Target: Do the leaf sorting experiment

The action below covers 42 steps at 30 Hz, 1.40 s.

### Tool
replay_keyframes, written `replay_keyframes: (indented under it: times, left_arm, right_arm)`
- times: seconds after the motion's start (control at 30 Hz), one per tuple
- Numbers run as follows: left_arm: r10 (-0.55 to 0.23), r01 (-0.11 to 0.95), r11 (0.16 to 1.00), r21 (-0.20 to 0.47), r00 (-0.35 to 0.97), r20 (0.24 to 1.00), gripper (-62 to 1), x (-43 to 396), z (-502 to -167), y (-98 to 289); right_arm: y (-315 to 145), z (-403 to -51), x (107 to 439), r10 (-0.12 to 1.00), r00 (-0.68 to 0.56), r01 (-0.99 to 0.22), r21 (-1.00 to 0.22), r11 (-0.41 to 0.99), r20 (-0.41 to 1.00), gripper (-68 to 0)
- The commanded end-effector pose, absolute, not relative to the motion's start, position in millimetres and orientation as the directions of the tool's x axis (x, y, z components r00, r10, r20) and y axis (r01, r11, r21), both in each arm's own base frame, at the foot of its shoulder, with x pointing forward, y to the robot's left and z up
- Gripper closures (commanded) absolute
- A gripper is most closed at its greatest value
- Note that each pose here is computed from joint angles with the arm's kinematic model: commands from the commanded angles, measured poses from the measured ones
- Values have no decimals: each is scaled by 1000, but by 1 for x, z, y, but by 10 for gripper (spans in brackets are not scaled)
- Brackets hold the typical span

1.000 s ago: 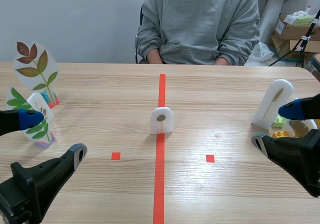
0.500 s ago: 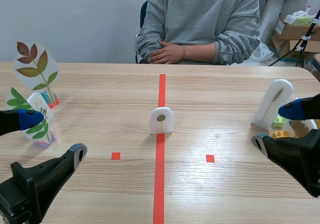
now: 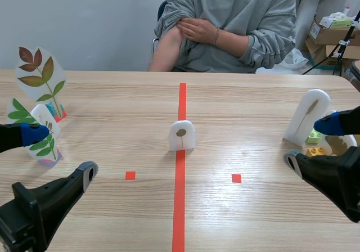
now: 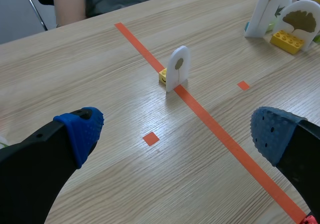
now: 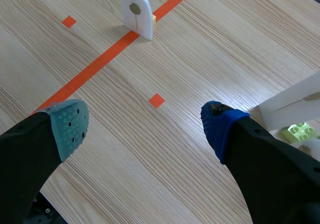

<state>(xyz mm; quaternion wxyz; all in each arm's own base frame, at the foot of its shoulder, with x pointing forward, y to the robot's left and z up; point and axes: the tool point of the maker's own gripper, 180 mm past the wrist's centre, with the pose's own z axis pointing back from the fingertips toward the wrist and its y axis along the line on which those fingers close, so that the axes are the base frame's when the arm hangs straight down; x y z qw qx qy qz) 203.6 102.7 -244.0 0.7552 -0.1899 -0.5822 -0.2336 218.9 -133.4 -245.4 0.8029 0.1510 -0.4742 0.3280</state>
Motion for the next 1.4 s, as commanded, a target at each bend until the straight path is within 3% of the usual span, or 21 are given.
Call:
replay_keyframes:
  times: [0.0, 0.47, 0.8, 1.1, 1.37]
  left_arm:
    - [-113, 575, 818, -14, 183, 977, -623, 205, -234, 100]
    - [-112, 575, 818, -13, 183, 977, -623, 205, -234, 100]
    - [-113, 574, 819, -12, 181, 977, -623, 206, -233, 100]
    - [-109, 571, 821, -15, 183, 977, -623, 205, -233, 100]
    - [-83, 542, 839, -43, 206, 975, -623, 205, -237, 100]
  right_arm:
    - [-131, -240, 221, 378, 316, -676, -73, 733, 870, -462]
    - [-143, -255, 221, 455, 376, -672, -101, 734, 807, -462]
    - [-183, -262, 291, 484, 374, -588, -201, 783, 792, -462]
    - [-125, -296, 351, 533, 355, -731, -127, 670, 768, -462]
    - [-72, -312, 377, 654, 246, -832, -190, 521, 715, -462]
